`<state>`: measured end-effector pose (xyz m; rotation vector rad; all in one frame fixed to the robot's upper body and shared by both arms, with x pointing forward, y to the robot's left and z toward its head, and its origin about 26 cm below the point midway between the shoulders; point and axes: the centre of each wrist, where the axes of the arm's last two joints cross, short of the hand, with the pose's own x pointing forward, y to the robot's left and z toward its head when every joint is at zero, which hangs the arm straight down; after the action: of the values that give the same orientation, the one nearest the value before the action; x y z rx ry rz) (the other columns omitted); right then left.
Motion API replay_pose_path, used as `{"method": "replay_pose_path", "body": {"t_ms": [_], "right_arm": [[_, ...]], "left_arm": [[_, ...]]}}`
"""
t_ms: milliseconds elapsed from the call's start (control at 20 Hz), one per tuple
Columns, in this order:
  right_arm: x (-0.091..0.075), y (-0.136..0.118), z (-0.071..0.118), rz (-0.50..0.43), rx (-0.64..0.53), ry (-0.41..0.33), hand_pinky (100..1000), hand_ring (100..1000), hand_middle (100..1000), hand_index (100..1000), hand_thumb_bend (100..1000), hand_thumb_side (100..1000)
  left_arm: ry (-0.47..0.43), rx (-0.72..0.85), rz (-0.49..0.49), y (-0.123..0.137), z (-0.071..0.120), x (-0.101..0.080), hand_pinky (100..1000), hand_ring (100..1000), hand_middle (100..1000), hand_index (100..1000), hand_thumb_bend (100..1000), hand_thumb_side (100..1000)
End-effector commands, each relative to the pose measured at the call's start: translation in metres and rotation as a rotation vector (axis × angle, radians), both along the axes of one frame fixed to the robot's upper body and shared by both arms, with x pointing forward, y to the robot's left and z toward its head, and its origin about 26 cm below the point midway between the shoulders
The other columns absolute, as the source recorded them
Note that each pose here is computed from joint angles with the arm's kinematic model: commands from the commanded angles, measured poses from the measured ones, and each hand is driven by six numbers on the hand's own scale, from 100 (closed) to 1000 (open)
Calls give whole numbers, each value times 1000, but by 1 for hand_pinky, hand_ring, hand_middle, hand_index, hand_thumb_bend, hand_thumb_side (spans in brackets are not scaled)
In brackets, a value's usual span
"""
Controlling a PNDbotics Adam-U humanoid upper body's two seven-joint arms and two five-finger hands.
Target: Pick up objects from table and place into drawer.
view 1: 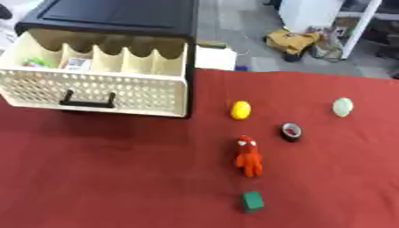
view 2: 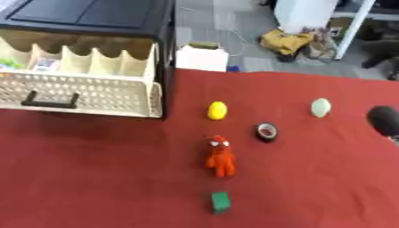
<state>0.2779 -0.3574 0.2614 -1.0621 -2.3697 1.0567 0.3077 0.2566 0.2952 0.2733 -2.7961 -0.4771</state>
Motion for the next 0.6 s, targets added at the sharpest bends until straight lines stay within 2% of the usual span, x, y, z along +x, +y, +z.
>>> {"method": "replay_pose_path", "body": {"t_ms": [50,300,500,600], "right_arm": [[-3,0,21,-13,-147,11,736,782,607,819,784,1000],[-3,4,31,-28,-320,89,745,793,646,827,848,876],[-1,10,35,-27,-393,143,752,799,654,829,872,800],[-1,13,38,-24,-417,169,756,803,661,835,883,773]], "left_arm": [[-24,3,8,2,7,-3,562,522,531,906,108,1000],[-21,6,4,1,6,-3,567,523,534,905,105,1000],[-16,10,-2,0,5,-3,569,521,535,903,103,1000],[-12,14,-4,-1,5,-3,515,493,535,903,102,1000]]}}
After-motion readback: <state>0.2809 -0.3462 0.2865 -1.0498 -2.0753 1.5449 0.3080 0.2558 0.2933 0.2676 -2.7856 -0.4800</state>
